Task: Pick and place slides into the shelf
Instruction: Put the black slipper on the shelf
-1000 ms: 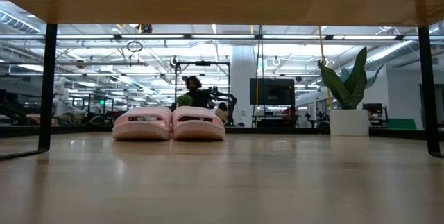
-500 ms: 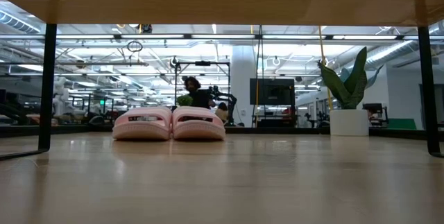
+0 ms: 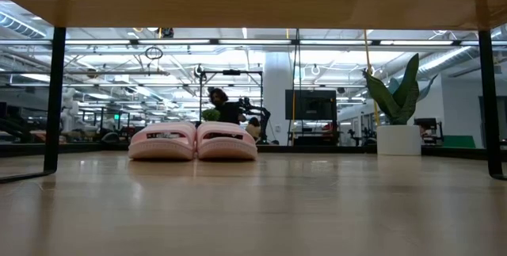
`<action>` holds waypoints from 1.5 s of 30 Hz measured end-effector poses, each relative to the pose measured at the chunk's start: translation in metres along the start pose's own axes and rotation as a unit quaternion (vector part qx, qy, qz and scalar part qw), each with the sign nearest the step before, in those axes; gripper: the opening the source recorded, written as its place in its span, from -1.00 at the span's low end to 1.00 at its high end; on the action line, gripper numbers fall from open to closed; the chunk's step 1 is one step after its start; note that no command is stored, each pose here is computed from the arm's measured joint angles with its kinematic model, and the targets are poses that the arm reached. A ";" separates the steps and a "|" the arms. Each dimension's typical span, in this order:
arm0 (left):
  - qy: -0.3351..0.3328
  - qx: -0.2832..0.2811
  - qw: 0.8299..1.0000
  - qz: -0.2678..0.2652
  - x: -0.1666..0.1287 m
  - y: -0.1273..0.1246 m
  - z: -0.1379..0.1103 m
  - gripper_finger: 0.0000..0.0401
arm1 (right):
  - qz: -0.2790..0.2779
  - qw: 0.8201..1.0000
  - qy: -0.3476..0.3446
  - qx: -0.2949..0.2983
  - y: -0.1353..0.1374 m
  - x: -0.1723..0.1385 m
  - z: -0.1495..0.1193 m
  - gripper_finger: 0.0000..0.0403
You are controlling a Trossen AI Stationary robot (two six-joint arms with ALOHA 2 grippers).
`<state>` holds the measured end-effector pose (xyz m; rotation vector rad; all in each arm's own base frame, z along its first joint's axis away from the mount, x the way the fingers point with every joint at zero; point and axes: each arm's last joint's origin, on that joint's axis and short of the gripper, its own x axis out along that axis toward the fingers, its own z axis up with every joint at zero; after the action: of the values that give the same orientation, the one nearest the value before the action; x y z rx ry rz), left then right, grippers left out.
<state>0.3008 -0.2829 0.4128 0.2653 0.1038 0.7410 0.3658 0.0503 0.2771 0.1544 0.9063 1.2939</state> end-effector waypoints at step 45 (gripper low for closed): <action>0.001 0.013 1.000 0.003 0.003 -0.001 -0.002 -0.69 | -0.079 0.994 0.034 0.061 -0.010 0.001 -0.005 -0.12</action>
<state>0.3028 -0.2812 0.4109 0.2900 0.1143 0.7457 0.3707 0.0458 0.2678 0.1324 1.0350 1.1028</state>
